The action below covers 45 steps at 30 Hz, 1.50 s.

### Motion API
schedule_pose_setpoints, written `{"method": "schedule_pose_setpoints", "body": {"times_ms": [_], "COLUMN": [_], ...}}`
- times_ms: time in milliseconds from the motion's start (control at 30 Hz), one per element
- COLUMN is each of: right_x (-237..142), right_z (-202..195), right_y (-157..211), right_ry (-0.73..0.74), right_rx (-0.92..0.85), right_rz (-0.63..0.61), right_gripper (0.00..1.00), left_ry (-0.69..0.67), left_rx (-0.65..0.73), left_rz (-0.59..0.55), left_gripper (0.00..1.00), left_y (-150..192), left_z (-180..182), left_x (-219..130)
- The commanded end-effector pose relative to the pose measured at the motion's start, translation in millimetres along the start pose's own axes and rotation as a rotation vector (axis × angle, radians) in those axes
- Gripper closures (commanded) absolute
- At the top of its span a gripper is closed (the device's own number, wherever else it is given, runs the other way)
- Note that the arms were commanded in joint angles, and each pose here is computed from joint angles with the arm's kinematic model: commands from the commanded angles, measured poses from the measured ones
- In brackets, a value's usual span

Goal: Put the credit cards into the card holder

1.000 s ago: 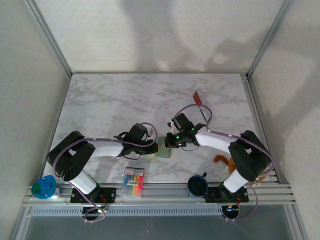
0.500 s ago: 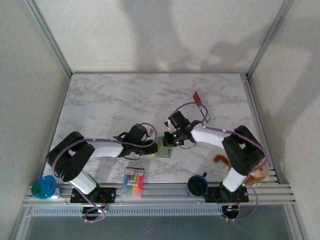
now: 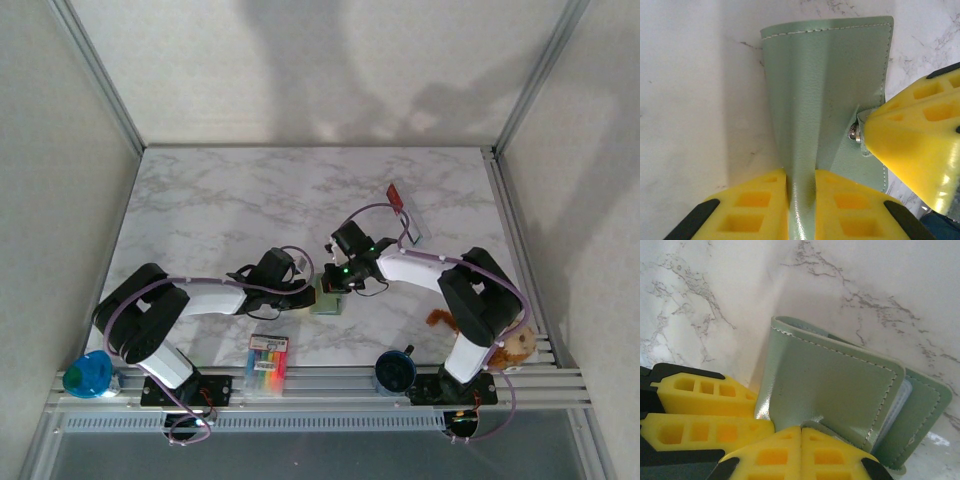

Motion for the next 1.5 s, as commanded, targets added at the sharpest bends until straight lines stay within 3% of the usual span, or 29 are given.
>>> {"method": "schedule_pose_setpoints", "body": {"times_ms": [0, 433, 567, 867, 1000, 1067, 1167, 1200, 1233, 1333, 1467], "right_x": [14, 39, 28, -74, -125, -144, -165, -169, -174, -183, -191], "right_z": [-6, -46, -26, 51, 56, 48, 24, 14, -1, -40, -83], "right_y": [9, 21, 15, -15, -15, -11, -1, 4, 4, 11, 28], "right_ry": [0.073, 0.322, 0.205, -0.068, -0.068, -0.023, 0.08, 0.116, 0.156, 0.228, 0.237], "right_rx": [-0.004, 0.108, 0.076, -0.05, -0.094, -0.119, -0.153, -0.16, -0.145, -0.083, 0.095], "right_rz": [0.06, 0.131, 0.064, -0.379, -0.659, -0.783, -0.936, -0.966, -0.993, -1.02, -0.981], "right_gripper": [1.0, 1.0, 1.0, 0.54, 0.31, 0.02, 0.01, 0.01, 0.01, 0.01, 0.01], "left_ry": [-0.082, -0.087, -0.091, -0.112, -0.298, -0.413, -0.561, -0.594, -0.613, -0.61, -0.785], "left_rx": [-0.019, -0.026, -0.014, -0.013, 0.011, 0.046, 0.045, 0.04, 0.038, 0.065, -0.014], "left_rz": [0.022, 0.009, -0.04, -0.345, -0.522, -0.609, -0.753, -0.793, -0.827, -0.877, -0.896], "left_gripper": [0.83, 0.84, 0.82, 0.77, 0.58, 0.46, 0.23, 0.05, 0.0, 0.0, 0.0], "left_y": [12, 13, 3, -52, -69, -71, -67, -66, -63, -54, -44], "left_z": [11, 12, 6, -10, -6, -5, 0, 2, 4, 12, 36], "left_x": [0, -2, -12, -92, -139, -160, -190, -198, -203, -200, -198]}}
Point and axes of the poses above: each hand's point on the last joint's axis, 136 mm out from that joint toward the fingers, its own x axis out along the fingers, its own z axis along the line the jaws close on, y = z × x, the point moved 10 cm from there along -x, back along the fingers, and after that the axes turned 12 degrees about x, right-handed, at the moved point
